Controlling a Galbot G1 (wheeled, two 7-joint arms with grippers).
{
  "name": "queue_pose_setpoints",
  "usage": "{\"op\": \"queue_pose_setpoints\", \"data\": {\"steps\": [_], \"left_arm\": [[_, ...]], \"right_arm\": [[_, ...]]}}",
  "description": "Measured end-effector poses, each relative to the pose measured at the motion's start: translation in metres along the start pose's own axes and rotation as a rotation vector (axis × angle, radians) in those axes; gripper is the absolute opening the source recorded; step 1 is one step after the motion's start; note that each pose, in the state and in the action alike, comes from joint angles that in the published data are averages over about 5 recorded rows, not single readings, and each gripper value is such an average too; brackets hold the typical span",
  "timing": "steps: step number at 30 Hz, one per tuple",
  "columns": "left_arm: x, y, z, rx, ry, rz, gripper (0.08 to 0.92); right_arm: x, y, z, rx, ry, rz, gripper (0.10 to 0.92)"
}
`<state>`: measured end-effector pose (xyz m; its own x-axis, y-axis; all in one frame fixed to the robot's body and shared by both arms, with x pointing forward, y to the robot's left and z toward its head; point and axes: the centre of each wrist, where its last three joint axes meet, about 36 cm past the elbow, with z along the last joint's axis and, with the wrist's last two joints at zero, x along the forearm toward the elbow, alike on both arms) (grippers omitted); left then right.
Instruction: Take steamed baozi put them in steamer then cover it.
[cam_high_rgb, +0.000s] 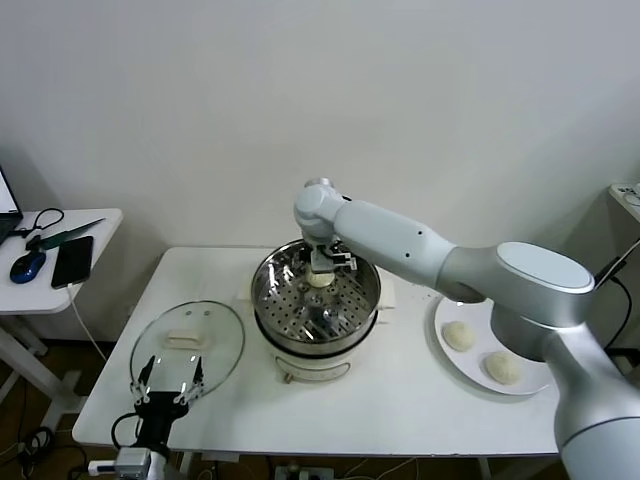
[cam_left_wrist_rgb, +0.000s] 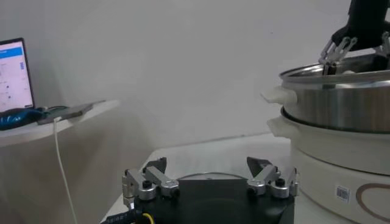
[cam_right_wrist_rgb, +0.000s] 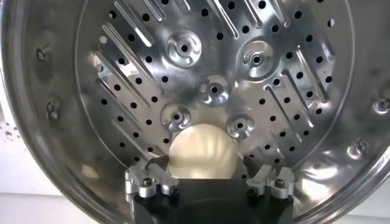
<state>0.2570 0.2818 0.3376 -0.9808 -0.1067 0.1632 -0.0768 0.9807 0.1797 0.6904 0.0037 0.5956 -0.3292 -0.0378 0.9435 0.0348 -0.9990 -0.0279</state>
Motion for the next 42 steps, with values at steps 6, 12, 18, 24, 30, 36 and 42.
{"op": "queue_pose_setpoints", "data": {"steps": [6, 12, 18, 24, 30, 36, 42], "left_arm": [[0.001, 0.001, -0.001, -0.003, -0.002, -0.001, 0.823], [0.002, 0.0, -0.004, 0.003, 0.0, 0.001, 0.823], [0.002, -0.005, -0.01, 0.026, -0.005, 0.007, 0.823], [0.002, -0.007, -0.013, 0.034, -0.007, 0.012, 0.823], [0.004, -0.008, -0.014, 0.034, -0.006, 0.011, 0.823], [0.007, -0.007, -0.014, 0.027, -0.002, 0.008, 0.823], [0.009, -0.005, -0.013, 0.021, 0.002, 0.004, 0.823]], "right_arm": [[0.031, 0.018, 0.015, -0.051, -0.004, 0.018, 0.823], [0.073, 0.067, 0.033, -0.21, -0.019, 0.078, 0.823], [0.095, 0.154, 0.04, -0.551, -0.042, 0.12, 0.823], [0.091, 0.251, 0.03, -0.942, -0.087, 0.098, 0.823], [0.056, 0.328, -0.001, -1.24, -0.153, 0.041, 0.823], [0.012, 0.369, -0.034, -1.424, -0.213, -0.012, 0.823], [-0.028, 0.392, -0.06, -1.534, -0.255, -0.057, 0.823]]}}
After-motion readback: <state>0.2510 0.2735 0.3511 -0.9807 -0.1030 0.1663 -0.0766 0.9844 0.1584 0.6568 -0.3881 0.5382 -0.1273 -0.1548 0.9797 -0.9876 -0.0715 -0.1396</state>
